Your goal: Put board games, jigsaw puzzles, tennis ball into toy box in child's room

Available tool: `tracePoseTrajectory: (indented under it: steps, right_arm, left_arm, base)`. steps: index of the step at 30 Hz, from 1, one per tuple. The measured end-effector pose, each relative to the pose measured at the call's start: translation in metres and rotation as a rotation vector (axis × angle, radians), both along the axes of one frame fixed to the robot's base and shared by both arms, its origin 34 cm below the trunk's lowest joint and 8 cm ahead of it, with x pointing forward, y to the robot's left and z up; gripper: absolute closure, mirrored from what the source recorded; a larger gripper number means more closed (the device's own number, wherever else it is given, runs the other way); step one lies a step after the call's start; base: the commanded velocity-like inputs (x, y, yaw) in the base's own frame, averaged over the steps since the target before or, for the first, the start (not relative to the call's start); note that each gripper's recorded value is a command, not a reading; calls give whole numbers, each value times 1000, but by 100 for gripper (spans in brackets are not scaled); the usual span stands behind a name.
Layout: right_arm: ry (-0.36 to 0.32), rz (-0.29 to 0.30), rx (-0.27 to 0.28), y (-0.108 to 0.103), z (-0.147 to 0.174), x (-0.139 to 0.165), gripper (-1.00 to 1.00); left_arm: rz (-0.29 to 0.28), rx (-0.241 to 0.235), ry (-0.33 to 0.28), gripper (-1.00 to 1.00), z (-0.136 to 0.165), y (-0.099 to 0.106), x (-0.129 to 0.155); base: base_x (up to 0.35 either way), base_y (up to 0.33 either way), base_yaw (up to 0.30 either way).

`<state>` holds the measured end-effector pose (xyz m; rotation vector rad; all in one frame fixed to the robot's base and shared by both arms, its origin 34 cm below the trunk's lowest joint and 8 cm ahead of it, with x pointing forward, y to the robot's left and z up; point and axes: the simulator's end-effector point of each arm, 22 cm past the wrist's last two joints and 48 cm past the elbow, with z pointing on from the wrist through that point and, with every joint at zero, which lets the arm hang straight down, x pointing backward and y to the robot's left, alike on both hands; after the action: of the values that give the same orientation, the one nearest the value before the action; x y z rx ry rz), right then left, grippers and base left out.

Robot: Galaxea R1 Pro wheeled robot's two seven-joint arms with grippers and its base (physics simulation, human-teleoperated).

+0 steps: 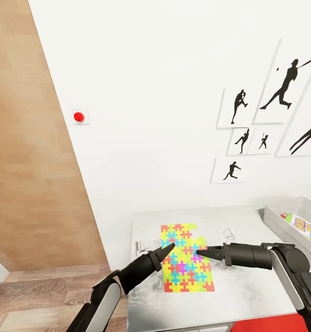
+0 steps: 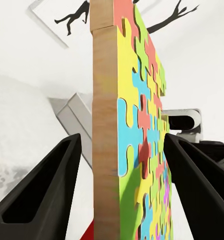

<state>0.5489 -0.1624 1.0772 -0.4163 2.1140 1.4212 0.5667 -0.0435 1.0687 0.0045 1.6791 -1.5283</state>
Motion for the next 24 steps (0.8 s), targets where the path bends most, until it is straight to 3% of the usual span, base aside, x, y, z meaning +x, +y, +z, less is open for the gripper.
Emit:
tracePoseTrajectory:
  steps: [24]
  right_arm:
    - [4,7,3,3,-1,-1,-100]
  left_arm:
    - [0,-1,-6,100,3,0,2]
  base:
    - [0,0,0]
